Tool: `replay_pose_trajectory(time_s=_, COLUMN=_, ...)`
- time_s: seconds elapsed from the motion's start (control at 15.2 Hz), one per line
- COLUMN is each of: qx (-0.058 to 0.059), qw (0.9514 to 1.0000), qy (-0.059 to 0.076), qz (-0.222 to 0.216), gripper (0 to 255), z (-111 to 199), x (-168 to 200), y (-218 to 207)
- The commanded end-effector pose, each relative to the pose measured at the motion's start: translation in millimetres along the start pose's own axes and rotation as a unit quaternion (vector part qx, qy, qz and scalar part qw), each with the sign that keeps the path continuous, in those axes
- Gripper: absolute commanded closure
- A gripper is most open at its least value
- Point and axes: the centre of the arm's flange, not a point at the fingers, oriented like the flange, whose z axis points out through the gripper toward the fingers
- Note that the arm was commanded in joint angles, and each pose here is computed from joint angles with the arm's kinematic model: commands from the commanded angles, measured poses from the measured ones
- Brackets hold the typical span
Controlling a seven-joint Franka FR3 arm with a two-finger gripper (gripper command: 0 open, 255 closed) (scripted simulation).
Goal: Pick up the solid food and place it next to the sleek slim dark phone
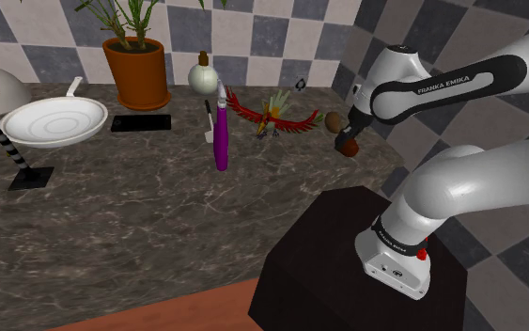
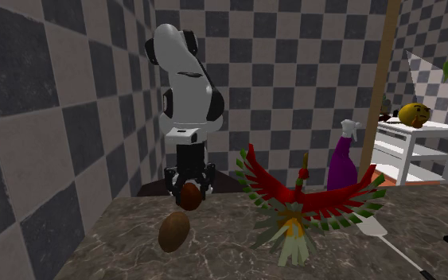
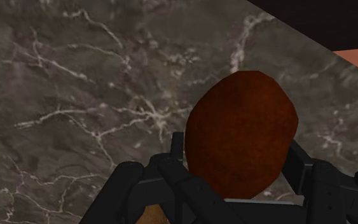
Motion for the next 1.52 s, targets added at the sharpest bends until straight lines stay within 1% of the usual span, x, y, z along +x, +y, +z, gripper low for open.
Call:
replay_pose_trajectory(time_s=0.0, qx=0.0, qw=1.0, qy=0.0, qz=0.0, gripper=255, z=0.0, x=0.0, y=0.0)
replay_pose_trajectory(time_s=0.2, qx=0.0, qw=1.0, qy=0.0, qz=0.0, gripper=255, z=0.1, x=0.0, y=0.0)
replay_pose_trajectory(time_s=1.45, qx=0.0, qw=1.0, qy=0.0, qz=0.0, gripper=255, z=-99.3, x=11.1, y=8.5)
